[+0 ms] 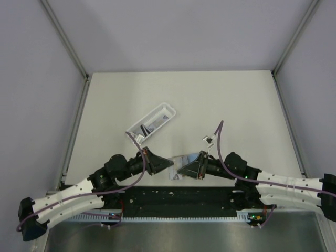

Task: Put the credit cards into the card holder
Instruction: Pick up the credit card from the center of the board.

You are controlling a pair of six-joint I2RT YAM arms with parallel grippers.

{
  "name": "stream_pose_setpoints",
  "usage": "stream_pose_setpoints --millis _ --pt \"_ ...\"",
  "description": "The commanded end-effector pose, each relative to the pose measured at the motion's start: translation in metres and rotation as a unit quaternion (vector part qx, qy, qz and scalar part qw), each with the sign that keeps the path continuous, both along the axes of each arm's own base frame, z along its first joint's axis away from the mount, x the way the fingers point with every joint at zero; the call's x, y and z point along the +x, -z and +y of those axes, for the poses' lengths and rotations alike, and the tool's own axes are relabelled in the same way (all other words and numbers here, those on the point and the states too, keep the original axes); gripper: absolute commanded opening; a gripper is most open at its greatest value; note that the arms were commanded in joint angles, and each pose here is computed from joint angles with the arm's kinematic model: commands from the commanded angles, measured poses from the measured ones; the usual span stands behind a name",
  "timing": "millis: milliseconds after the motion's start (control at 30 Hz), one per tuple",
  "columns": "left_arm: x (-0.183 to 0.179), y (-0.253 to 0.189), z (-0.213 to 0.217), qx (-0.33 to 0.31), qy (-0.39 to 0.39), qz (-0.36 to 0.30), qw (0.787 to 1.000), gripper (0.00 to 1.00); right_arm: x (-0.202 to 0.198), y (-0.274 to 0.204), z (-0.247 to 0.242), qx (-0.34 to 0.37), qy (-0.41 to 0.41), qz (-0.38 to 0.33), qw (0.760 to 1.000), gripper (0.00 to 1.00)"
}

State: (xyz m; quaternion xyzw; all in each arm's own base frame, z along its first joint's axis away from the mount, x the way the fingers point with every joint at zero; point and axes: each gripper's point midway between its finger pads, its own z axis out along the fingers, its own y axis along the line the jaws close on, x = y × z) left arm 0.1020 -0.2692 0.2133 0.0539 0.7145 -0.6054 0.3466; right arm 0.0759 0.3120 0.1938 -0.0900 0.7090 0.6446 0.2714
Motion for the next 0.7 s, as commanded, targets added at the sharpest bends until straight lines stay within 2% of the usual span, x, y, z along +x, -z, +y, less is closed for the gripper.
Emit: stream_pose_setpoints --millis 0,200,333,467,533,600,633,667 --pt "-0.0063 -0.0115 -0.0049 -0.019 0.023 -0.022 0.999 0.0 0.0073 -0.0311 0.0013 0.037 0.014 -0.03 0.999 0.26" --pt "-0.0082 -0.011 -0.0088 -0.021 0.033 -0.02 0.999 0.0 0.0091 -0.0301 0.0046 0.041 0.014 -0.029 0.999 0.26" --pt "-0.0084 -0.0114 -0.0083 -0.021 0.032 -0.022 0.999 0.0 0.0084 -0.0286 0.0075 0.041 0.008 -0.027 0.999 0.23" --pt "-0.0075 -0.0099 -0.0086 -0.02 0.031 -0.019 0.999 0.0 0.008 -0.028 0.0085 0.042 0.006 -0.027 0.999 0.14" --pt "-0.0081 -0.0097 -0.0094 -0.021 0.033 -0.02 0.999 0.0 0.0081 -0.0281 0.0083 0.045 0.007 -0.026 0.999 0.01" --pt "-0.0072 -0.007 -0.01 -0.017 0.031 -0.017 0.999 0.0 0.0091 -0.0285 0.0069 0.051 0.012 -0.027 0.998 0.0" --pt "-0.0069 -0.0054 -0.01 -0.015 0.031 -0.016 0.999 0.03 0.0095 -0.0288 0.0061 0.053 0.013 -0.027 0.998 0.0" --pt "-0.0051 -0.0028 -0.0096 -0.011 0.026 -0.014 1.0 0.1 0.0094 -0.0288 0.0047 0.054 0.016 -0.027 0.998 0.0"
